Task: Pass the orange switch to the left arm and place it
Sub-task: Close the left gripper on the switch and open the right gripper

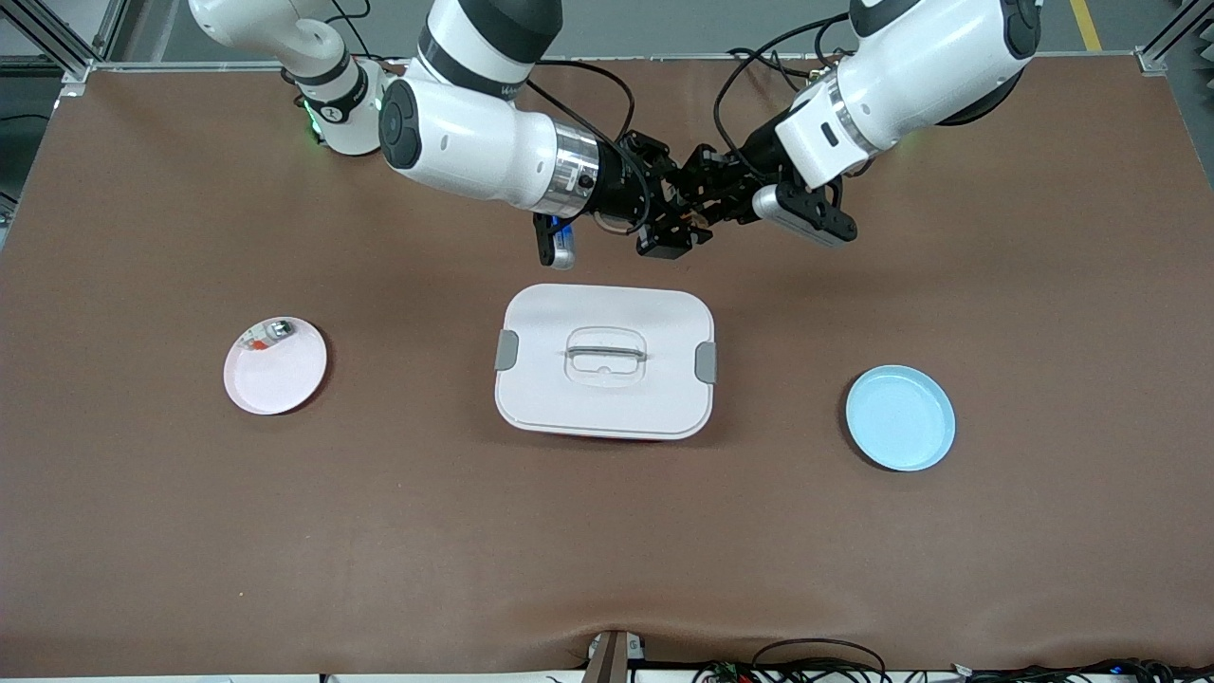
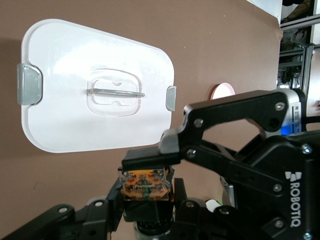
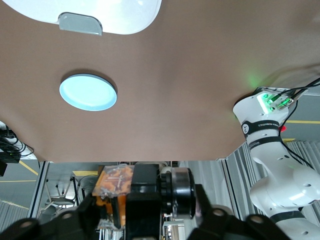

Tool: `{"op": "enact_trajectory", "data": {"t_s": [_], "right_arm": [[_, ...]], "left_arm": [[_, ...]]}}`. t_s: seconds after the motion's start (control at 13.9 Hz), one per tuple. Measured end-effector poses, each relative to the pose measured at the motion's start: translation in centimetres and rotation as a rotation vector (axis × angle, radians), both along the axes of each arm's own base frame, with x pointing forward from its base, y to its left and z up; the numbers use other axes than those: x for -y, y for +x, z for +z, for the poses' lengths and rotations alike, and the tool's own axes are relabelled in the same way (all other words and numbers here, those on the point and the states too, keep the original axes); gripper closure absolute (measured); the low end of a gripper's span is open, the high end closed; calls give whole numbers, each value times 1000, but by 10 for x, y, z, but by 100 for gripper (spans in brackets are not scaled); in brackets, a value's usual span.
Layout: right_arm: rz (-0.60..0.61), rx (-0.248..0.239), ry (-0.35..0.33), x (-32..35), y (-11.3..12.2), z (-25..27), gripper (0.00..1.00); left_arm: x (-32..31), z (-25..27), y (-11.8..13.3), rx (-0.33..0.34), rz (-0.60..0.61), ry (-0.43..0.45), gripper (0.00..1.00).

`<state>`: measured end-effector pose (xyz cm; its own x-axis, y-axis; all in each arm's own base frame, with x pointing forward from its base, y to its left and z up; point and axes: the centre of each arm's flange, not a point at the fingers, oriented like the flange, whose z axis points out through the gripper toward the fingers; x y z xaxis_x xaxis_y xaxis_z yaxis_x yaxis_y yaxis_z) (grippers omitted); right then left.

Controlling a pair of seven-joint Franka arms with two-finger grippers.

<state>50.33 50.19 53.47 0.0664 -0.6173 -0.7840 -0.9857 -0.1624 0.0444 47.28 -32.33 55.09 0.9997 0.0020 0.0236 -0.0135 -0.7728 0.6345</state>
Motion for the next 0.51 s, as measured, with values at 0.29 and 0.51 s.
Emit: {"op": "enact_trajectory", "data": {"t_s": [0.29, 0.51], "right_arm": [[-2, 2, 0, 1, 1, 1, 0], [-11, 7, -1, 5, 5, 2, 0]], "left_arm": [[-3, -3, 3, 22, -26, 8, 57], [-15, -4, 10, 61, -38, 60, 57]]}}
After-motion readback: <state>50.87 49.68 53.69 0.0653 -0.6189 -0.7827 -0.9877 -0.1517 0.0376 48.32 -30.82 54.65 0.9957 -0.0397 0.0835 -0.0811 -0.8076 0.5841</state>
